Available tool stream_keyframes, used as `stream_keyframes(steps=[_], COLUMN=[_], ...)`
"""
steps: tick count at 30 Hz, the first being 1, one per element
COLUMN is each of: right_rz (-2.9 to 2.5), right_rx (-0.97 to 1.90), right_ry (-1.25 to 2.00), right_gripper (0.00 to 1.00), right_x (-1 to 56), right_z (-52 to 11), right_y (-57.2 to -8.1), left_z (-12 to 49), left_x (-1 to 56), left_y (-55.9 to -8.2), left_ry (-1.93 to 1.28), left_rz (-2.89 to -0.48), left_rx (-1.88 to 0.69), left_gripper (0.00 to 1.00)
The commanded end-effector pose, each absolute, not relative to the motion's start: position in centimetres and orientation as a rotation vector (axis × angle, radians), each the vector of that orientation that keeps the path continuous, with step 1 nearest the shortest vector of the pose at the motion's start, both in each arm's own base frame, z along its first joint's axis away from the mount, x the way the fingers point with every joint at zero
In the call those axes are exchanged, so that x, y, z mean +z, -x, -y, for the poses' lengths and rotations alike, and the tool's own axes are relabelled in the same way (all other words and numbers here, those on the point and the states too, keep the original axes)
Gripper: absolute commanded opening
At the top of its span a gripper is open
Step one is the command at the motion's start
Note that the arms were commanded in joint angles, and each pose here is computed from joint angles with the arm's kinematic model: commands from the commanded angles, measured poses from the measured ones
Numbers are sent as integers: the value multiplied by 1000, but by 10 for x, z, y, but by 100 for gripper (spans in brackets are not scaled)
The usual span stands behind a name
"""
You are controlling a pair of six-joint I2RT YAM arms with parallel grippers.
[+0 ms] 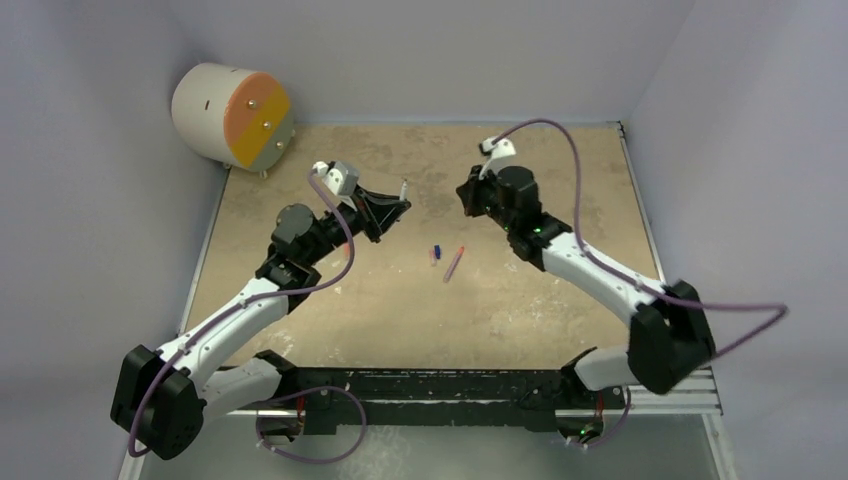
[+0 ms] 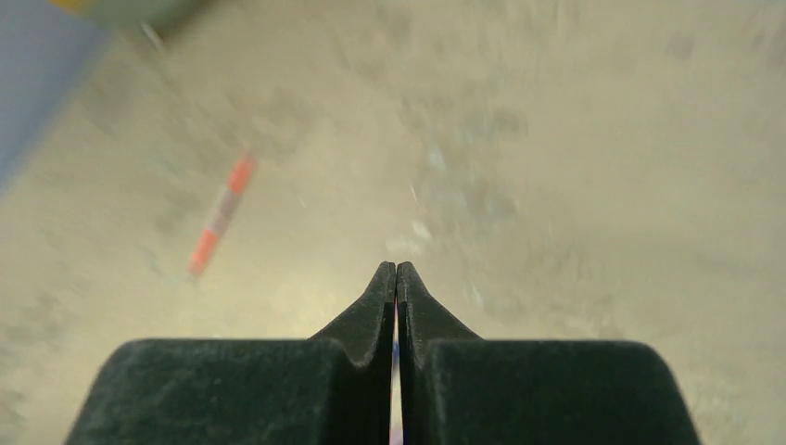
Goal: Insert the pens into the pen caps
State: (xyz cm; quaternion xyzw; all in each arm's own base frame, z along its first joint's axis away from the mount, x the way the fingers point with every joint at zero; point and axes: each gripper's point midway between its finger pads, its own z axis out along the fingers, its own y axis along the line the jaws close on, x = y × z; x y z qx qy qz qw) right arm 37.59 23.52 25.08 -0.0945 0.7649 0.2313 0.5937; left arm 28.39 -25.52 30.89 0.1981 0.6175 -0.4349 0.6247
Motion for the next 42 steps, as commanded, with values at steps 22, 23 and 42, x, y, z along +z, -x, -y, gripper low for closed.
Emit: stream_keyframes(steps=[22,23,42], right_rz=[-2319,-2323,-2358], right_rx=[400,393,407], right_ry=[446,450,302], right_gripper=[38,38,38], right_x=[65,64,59], right_z=[-294,-295,-291], right_y=[-368,-367,-363], left_z=[236,236,234], left_x=[298,299,297], left_y=[-293,-292,-291], left_ry=[-396,-396,-373], left_rz=[-1476,-1474,-1467], left_rx=[-867,-868,-870], left_gripper=[0,0,0])
